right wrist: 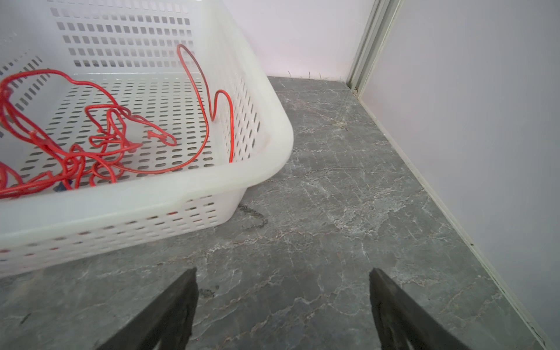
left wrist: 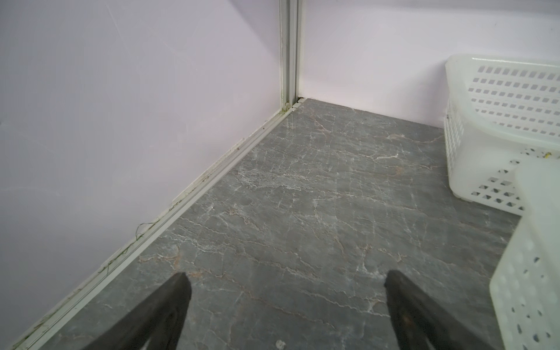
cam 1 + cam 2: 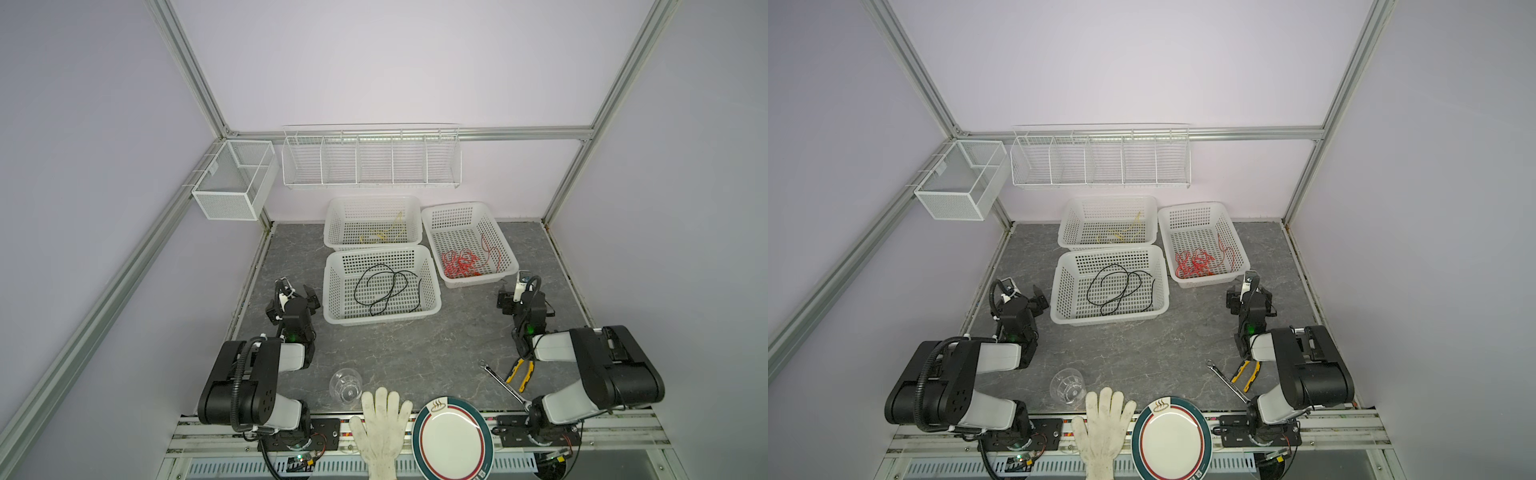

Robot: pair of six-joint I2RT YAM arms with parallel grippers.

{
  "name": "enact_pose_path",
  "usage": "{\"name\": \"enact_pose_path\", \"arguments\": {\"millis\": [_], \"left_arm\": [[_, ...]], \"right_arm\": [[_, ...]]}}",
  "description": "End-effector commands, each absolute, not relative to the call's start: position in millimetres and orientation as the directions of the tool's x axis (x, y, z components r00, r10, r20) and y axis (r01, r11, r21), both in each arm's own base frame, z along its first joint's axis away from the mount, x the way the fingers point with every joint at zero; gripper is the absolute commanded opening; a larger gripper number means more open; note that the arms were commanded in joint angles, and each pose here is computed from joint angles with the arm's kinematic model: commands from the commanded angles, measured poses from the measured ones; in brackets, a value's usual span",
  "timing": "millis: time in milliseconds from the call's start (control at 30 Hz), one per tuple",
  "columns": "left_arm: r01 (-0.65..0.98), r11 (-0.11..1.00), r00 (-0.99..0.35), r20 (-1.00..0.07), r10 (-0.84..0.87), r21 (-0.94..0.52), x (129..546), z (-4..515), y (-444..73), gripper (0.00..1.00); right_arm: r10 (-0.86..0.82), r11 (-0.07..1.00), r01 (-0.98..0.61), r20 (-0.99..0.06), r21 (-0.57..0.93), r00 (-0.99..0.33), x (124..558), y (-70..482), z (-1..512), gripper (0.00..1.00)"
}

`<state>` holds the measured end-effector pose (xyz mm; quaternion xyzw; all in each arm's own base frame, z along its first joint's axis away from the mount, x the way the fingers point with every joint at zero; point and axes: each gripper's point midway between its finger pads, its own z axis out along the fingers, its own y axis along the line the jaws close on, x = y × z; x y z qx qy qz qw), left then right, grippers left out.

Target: Untangle the cables

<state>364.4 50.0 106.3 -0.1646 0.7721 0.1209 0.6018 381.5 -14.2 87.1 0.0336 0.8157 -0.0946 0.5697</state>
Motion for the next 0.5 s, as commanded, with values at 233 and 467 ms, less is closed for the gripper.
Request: {"name": "enact_pose_path", "arguments": {"millis": [233, 467], "left_arm": [[-0.341, 0.940, -0.197, -0.977, -0.079, -0.008, 394, 121, 40, 0.99], [-0.340, 0.940, -0.195, -0.978, -0.079, -0.008, 394, 121, 40, 0.99]], "right_arm": [[-0.034, 0.988, 0.132, -0.939, -0.083, -0.341, 392, -16, 95, 0.89], [-0.034, 0.988, 0.131, -0.939, -0.083, -0.342, 392, -16, 95, 0.89]]}}
